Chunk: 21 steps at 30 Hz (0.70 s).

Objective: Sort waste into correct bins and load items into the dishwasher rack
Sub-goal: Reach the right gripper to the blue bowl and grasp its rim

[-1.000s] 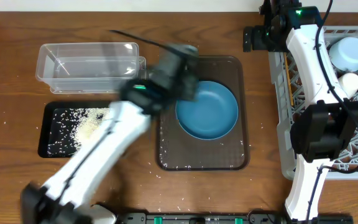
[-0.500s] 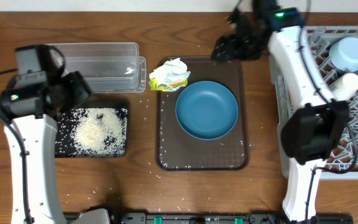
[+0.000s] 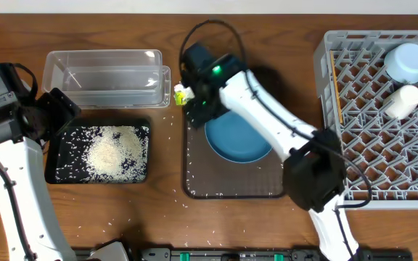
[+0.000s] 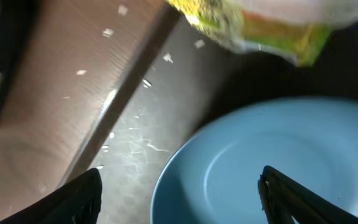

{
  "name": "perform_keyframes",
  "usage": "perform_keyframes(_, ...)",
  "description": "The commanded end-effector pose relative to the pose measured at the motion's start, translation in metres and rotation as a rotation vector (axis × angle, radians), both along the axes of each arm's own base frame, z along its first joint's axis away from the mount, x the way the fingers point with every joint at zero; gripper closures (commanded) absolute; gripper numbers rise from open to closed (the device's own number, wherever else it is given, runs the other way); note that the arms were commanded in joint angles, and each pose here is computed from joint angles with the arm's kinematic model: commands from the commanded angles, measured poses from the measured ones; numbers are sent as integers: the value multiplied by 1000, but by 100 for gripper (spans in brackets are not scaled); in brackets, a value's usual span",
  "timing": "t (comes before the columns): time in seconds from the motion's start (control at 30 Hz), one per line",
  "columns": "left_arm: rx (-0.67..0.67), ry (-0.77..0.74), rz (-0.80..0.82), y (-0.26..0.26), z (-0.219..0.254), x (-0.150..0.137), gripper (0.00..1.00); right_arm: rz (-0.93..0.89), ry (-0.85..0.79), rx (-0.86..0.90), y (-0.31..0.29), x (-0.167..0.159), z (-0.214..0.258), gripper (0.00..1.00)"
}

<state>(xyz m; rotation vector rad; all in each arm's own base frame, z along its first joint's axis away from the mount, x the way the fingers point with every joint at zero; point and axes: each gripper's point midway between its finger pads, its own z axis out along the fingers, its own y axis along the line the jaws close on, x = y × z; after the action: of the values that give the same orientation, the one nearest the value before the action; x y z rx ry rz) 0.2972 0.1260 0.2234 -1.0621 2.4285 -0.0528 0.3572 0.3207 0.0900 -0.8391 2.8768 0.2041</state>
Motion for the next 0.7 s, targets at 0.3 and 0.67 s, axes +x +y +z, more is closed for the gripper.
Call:
perform_keyframes(0.3,1,-8,17,2,4,-1,11,-227,32,-226,-10,-49,-61,38)
perform_keyframes(0.67,1,-8,17,2,4,-1,11,-215,22,-258,-14,-55,-72,81)
